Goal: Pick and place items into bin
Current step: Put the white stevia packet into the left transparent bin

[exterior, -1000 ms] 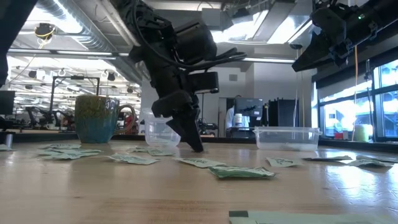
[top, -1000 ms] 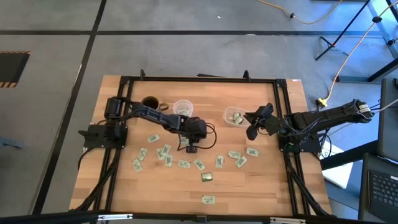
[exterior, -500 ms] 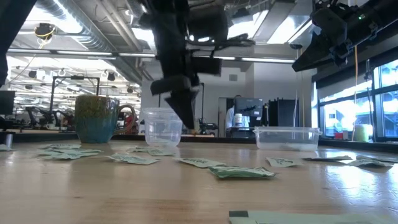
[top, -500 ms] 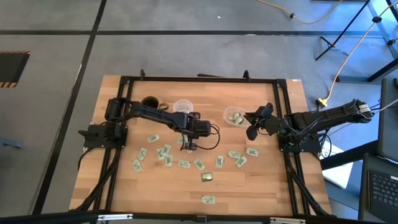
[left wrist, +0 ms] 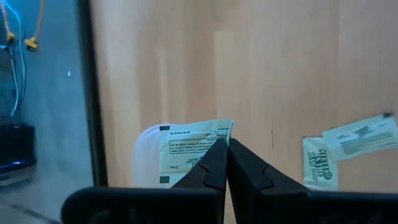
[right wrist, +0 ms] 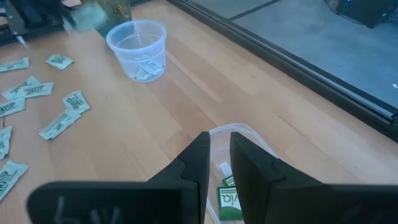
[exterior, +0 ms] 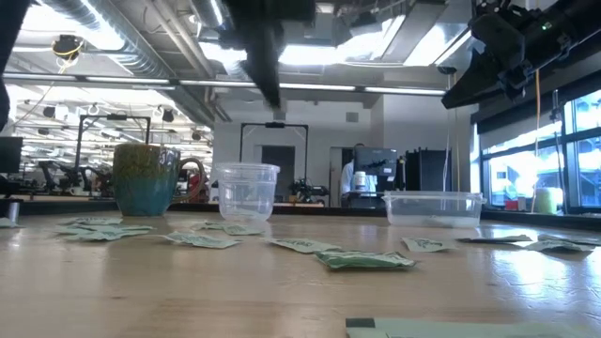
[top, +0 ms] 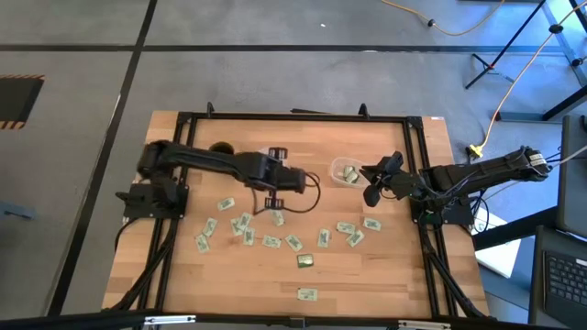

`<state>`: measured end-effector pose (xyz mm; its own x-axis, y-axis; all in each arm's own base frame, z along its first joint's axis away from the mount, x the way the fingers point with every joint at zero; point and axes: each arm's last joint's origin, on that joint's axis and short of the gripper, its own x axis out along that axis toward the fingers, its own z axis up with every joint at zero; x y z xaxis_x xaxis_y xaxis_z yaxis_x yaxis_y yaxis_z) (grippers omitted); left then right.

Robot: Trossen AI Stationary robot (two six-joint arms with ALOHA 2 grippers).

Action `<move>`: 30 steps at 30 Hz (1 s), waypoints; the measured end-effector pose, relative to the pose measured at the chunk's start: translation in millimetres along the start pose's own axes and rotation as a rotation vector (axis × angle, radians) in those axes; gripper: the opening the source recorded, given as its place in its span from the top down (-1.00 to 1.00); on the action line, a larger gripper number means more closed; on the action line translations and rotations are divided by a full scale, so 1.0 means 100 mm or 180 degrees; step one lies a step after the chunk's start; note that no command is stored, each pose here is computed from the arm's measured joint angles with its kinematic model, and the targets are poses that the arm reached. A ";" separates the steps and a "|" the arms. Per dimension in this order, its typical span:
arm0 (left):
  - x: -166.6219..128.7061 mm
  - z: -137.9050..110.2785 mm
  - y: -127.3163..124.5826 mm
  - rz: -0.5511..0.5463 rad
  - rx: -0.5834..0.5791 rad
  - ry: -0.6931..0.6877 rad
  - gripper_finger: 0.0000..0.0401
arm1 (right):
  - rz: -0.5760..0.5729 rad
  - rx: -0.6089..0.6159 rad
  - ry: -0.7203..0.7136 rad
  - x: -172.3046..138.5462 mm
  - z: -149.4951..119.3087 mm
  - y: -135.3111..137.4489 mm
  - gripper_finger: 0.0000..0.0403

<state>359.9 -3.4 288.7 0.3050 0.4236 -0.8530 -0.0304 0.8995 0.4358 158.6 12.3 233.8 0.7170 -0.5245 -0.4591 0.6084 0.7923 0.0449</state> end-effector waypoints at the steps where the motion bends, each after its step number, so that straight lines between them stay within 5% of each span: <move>1: -0.09 -0.03 0.05 0.0016 -0.0091 -0.0103 0.99 | 0.0000 0.0003 -0.0003 0.00 0.00 0.00 0.67; 8: -0.29 -0.30 0.31 0.0082 -0.0563 -0.0690 0.98 | -0.0010 -0.0014 0.0016 0.00 0.00 0.00 0.67; 16: 0.09 -0.62 0.39 -0.0093 -0.0872 -0.1201 0.97 | -0.0010 -0.0007 0.0016 0.00 0.00 0.00 0.67; 30: 0.63 -0.93 0.41 -0.0193 -0.1148 -0.0915 0.99 | -0.0010 -0.0007 0.0016 0.00 -0.01 0.00 0.67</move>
<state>289.0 70.4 226.5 0.5664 0.3680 -0.7374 -0.3179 0.9231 0.2165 158.2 12.2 233.3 0.7133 -0.5256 -0.4636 0.6100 0.7913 0.0415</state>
